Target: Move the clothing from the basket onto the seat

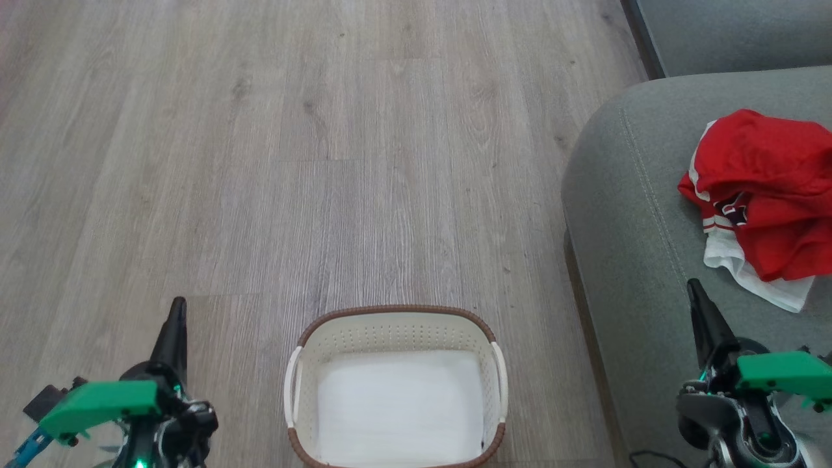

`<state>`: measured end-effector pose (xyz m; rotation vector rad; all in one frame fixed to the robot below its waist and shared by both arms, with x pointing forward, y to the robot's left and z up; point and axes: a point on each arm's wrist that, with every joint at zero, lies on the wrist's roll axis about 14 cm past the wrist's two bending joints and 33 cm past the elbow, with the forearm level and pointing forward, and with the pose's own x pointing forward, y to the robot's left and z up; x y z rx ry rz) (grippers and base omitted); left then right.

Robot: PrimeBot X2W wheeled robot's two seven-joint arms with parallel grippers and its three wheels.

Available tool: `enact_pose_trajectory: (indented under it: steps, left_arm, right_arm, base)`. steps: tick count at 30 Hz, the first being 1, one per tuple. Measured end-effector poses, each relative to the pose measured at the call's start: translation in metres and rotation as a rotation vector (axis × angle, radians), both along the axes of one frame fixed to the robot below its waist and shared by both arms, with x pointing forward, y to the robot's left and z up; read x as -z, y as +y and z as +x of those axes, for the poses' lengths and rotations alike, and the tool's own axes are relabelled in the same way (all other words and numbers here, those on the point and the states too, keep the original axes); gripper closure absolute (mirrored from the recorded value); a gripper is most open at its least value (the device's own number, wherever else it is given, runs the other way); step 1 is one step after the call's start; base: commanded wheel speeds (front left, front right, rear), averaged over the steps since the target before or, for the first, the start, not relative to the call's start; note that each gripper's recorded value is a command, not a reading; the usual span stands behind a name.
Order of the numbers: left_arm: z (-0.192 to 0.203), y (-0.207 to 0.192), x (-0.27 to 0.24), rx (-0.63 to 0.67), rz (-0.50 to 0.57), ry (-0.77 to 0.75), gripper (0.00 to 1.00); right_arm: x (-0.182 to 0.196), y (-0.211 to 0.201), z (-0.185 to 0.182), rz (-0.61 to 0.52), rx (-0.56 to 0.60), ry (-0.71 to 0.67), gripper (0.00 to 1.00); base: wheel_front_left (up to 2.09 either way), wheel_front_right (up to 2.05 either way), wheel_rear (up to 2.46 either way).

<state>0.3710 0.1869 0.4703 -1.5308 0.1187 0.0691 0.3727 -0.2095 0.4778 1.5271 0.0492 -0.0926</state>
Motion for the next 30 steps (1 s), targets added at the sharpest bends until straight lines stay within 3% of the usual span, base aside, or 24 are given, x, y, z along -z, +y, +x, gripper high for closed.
enact_pose_trajectory:
  steps: [5, 30]
  left_arm:
    - [0.0033, 0.0029, -0.0061, -0.01, -0.042, -0.024, 1.0]
    - [0.0034, 0.0028, -0.0062, -0.011, -0.044, -0.024, 1.0]
  right_arm:
    - [-0.0007, 0.0005, 0.0007, 0.04, 0.004, -0.005, 1.0]
    - [-0.0006, 0.0006, 0.0007, 0.043, 0.004, -0.005, 1.0]
  base:
    - [0.0, 0.0, 0.0]
    - [0.0, 0.0, 0.0]
